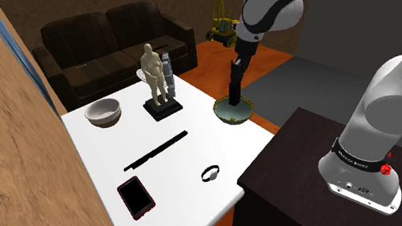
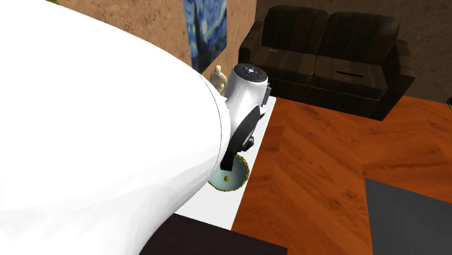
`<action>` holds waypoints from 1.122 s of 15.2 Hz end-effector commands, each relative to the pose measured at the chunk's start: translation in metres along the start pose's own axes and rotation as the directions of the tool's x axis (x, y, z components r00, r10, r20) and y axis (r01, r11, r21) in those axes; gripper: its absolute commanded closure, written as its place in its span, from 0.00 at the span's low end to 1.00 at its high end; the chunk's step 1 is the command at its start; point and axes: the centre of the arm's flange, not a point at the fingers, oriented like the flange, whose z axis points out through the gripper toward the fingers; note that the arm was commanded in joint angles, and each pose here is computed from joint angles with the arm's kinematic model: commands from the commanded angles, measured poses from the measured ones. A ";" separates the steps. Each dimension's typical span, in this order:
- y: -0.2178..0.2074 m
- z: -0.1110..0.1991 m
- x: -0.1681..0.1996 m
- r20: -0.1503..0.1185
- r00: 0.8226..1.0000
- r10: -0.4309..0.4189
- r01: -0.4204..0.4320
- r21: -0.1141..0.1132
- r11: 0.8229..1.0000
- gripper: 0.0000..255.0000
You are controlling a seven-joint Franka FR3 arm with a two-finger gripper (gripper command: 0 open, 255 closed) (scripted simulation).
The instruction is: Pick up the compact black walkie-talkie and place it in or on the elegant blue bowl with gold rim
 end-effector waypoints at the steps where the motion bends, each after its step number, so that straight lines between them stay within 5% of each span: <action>1: 0.001 0.011 -0.003 -0.001 1.000 0.000 0.000 0.000 1.000 1.00; 10: 0.002 0.018 -0.004 -0.001 1.000 0.000 0.000 0.000 1.000 1.00; 11: 0.002 0.018 -0.004 -0.001 1.000 0.000 0.000 0.000 1.000 0.00; 17: 0.002 0.005 -0.004 -0.001 1.000 0.000 0.000 0.000 1.000 0.00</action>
